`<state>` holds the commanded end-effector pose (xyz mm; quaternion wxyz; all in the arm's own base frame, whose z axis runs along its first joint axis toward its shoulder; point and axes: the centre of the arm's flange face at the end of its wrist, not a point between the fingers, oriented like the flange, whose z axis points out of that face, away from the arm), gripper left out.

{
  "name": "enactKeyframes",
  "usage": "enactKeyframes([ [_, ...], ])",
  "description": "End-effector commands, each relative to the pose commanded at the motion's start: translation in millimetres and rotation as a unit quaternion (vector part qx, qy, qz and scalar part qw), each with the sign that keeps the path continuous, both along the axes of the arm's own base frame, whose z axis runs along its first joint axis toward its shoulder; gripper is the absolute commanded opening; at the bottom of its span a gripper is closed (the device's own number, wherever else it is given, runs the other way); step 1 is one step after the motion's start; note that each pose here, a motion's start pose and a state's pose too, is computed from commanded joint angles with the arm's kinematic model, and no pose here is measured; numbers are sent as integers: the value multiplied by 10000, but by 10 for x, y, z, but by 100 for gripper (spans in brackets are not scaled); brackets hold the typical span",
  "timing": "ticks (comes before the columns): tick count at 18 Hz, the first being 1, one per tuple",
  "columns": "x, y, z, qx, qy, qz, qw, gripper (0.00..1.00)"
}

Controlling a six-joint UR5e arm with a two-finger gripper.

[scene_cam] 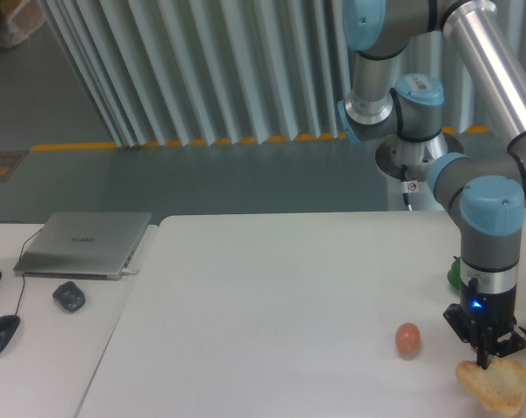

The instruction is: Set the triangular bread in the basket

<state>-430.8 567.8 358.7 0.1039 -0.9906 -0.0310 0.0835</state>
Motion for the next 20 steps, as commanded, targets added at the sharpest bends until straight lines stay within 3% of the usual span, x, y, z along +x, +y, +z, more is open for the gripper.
enactKeyframes([
  [4, -123, -50, 367, 629, -19, 432, 9971, 0],
  [10, -552, -678, 962, 1219, 87, 881, 9886, 0],
  [12, -755, -929, 811, 774, 350, 131, 9963, 0],
  [14, -858, -1153, 698, 152, 598, -476, 9970, 0],
  [16, -905, -1270, 630, -513, 680, -1135, 9899, 0],
  [18, -983, -1412, 571, -1142, 770, -1684, 9761, 0],
  [19, -1029, -1501, 535, -1364, 775, -1896, 9693, 0],
  [20, -1050, -1506, 488, -1389, 749, -1892, 9692, 0],
])
